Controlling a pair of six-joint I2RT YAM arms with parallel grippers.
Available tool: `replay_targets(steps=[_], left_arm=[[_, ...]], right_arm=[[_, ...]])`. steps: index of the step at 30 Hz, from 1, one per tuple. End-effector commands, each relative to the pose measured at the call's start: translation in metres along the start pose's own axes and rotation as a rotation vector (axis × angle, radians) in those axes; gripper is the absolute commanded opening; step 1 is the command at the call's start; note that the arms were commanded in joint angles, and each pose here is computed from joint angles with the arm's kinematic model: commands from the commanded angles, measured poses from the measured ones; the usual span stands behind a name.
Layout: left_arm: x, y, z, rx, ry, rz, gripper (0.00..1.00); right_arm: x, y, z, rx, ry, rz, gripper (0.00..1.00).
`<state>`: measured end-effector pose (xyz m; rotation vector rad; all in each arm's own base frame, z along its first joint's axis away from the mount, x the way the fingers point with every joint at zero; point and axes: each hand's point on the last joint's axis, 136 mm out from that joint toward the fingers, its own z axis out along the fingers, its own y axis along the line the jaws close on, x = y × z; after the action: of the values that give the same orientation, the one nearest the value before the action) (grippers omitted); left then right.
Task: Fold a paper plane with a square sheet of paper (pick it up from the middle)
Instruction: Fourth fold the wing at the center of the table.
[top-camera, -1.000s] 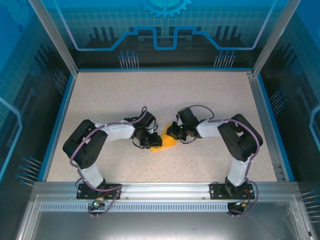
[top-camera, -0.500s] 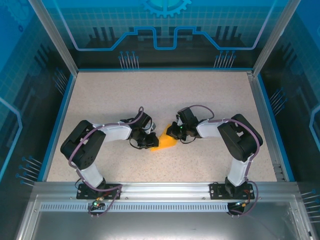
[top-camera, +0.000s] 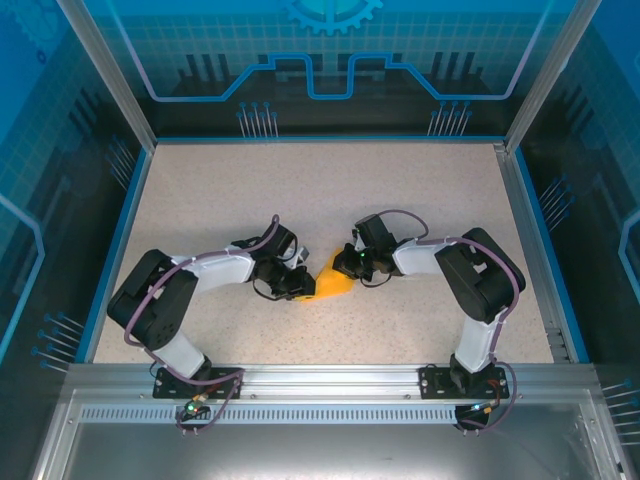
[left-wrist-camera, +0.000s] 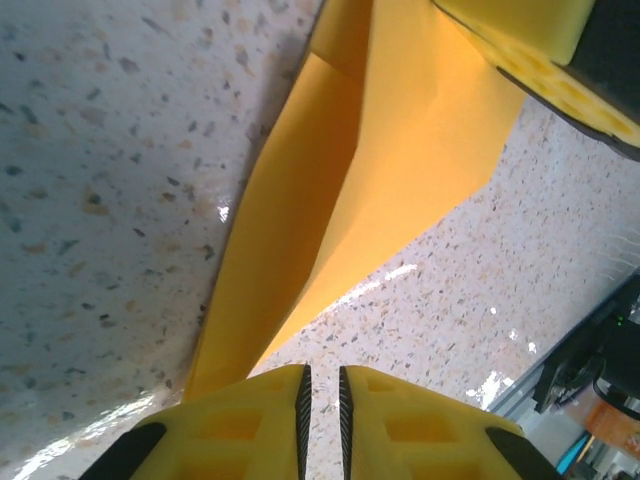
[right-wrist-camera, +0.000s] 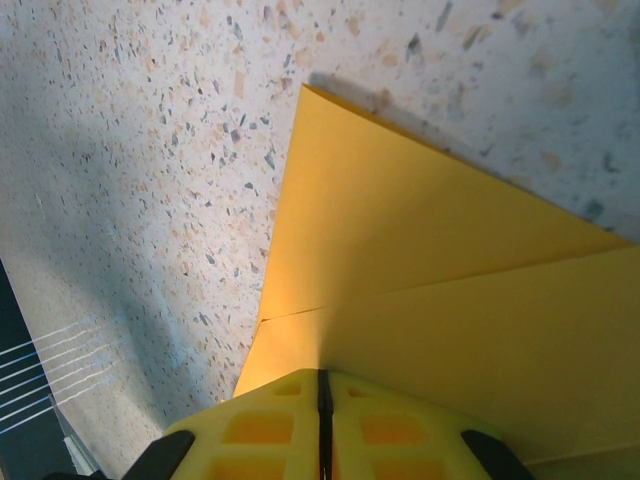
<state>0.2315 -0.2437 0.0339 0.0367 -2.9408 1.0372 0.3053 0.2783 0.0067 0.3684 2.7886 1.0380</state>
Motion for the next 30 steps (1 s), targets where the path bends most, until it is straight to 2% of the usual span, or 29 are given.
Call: replay_targets(steps=[1,14,30], left_arm=[[0.013,0.000,0.001,0.017,0.053,-0.007,0.19],[0.006,0.034,0.010,-0.131,0.021,-0.052,0.18],[0.007,0.046,0.009,-0.156,0.020,-0.069,0.17]], right_arm=[[0.035,-0.094,0.010,0.312,0.088,0.116,0.09],[0.035,-0.095,0.010,0.316,0.089,0.118,0.09],[0.036,-0.098,0.010,0.321,0.091,0.121,0.09]])
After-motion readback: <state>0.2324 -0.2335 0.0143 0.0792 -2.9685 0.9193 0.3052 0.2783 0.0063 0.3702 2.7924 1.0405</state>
